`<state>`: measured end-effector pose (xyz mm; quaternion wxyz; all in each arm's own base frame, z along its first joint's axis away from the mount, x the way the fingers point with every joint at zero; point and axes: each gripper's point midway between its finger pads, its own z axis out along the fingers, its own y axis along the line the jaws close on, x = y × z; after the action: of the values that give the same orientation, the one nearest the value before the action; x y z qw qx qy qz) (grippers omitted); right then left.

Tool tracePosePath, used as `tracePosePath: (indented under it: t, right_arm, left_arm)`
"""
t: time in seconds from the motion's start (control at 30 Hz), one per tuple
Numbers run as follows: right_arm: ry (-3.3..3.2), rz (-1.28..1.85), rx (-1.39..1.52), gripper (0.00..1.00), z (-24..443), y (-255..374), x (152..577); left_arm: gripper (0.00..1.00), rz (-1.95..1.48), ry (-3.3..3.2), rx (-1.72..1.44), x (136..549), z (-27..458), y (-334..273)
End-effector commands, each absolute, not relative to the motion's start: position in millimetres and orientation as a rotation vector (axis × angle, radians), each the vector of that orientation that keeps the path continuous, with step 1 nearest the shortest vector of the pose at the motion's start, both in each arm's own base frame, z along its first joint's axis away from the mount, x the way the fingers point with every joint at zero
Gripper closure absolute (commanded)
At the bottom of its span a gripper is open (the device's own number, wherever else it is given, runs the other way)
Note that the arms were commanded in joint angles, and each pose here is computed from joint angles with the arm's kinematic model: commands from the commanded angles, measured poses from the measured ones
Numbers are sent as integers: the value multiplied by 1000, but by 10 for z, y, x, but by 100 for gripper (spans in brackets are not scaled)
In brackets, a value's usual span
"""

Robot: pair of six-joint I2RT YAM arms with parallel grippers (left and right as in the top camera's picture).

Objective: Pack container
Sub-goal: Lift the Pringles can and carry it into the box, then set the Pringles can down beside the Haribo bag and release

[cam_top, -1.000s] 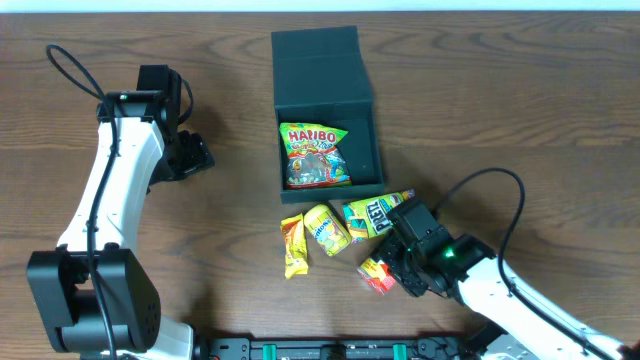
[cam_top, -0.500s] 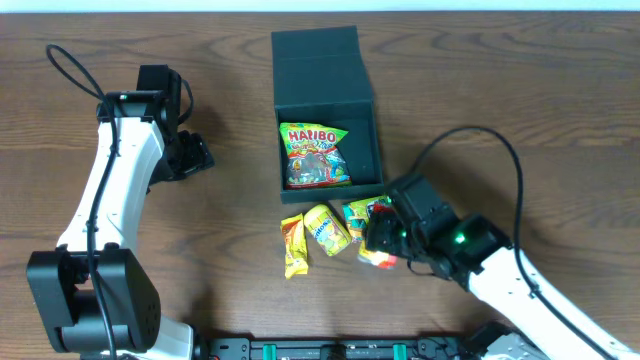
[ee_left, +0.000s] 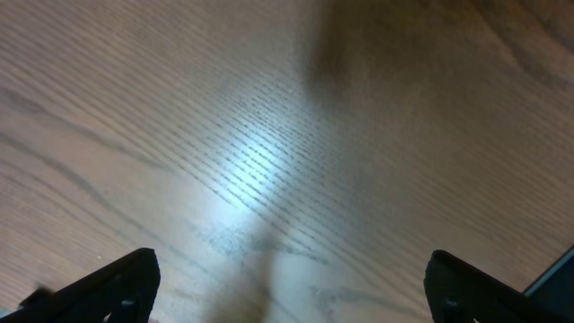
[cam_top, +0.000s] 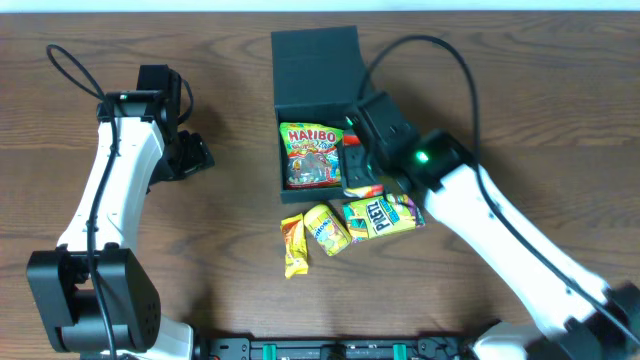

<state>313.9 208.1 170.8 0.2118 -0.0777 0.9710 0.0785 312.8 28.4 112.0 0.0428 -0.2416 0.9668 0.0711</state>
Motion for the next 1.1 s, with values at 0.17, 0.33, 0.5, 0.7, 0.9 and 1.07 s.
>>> tracePosePath:
  t: [0.17,0.33,0.5,0.7,0.9,1.07]
  right_arm:
    - [2733,77,-339,44,1455,1989,3631]
    - [2818,81,-311,44,1128,1916,3723]
    - [2871,170,-318,44,934,2017,3718]
    - [2876,184,-320,36,895,2043,3727]
    - [2878,183,-322,27,895,2042,3719]
    - [2891,176,-323,25,909,2030,3692]
  left_arm:
    - [5,222,2965,-751,3110,1096,293]
    - [5,222,2965,-751,3110,1096,293]
    - [5,222,2965,-751,3110,1097,293]
    - [5,222,2965,-751,3110,1096,293]
    - [5,222,2965,-751,3110,1097,293]
    - [5,222,2965,-751,3110,1096,293]
